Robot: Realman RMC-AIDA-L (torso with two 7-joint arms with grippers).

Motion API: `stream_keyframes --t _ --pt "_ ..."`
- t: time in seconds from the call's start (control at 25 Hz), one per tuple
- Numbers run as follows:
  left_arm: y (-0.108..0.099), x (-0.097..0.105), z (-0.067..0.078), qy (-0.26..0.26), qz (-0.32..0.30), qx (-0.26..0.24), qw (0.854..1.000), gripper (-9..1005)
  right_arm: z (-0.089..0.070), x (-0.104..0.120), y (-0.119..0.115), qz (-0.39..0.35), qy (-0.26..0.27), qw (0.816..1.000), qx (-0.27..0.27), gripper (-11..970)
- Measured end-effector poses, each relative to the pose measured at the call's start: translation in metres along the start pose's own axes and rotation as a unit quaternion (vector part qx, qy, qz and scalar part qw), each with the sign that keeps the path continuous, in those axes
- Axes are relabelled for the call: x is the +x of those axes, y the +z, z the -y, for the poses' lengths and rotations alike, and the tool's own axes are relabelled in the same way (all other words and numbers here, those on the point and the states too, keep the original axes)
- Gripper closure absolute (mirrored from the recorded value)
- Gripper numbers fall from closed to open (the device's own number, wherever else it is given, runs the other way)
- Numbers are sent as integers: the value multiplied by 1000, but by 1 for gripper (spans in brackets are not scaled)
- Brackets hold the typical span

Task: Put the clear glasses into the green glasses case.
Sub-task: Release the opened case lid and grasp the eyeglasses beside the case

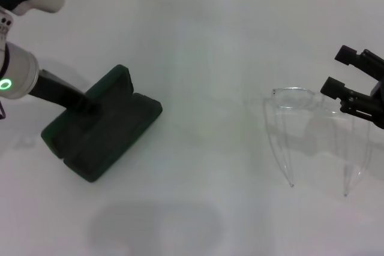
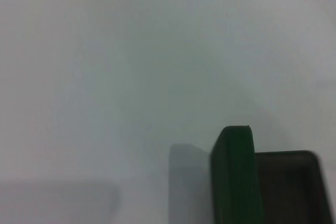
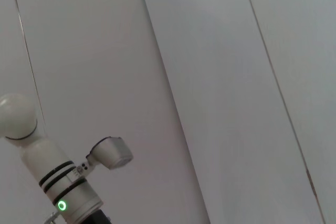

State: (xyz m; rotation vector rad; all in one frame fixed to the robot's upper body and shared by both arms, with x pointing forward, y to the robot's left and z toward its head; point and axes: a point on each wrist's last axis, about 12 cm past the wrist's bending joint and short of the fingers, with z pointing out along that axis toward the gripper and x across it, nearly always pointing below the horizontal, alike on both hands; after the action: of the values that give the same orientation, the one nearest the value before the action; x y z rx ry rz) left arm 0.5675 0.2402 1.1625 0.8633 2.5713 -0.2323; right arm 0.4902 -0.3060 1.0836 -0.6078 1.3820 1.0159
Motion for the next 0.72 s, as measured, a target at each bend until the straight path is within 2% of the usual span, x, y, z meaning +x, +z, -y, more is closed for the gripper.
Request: stream_keyframes --t 0.12,0.24,0.32,0.44,0.6,0.72 --pt "-11 -4 8 21 23 -12 999 736 3 -5 -3 -7 9 1000 -3 79" --pt "-23 -9 23 57 44 -23 997 789 12 -21 -7 -34 28 999 -14 81" --pt "-32 -13 33 82 62 -31 994 790 16 -35 -3 -76 38 996 -31 83" --pt "-40 -19 42 102 79 -37 991 791 19 -60 12 -148 34 987 -45 86" --pt "-45 -25 48 118 95 -38 988 792 16 -116 48 -327 -32 944 -15 89" --pt "-45 -26 48 119 100 -39 987 792 14 -153 68 -384 -81 920 5 115"
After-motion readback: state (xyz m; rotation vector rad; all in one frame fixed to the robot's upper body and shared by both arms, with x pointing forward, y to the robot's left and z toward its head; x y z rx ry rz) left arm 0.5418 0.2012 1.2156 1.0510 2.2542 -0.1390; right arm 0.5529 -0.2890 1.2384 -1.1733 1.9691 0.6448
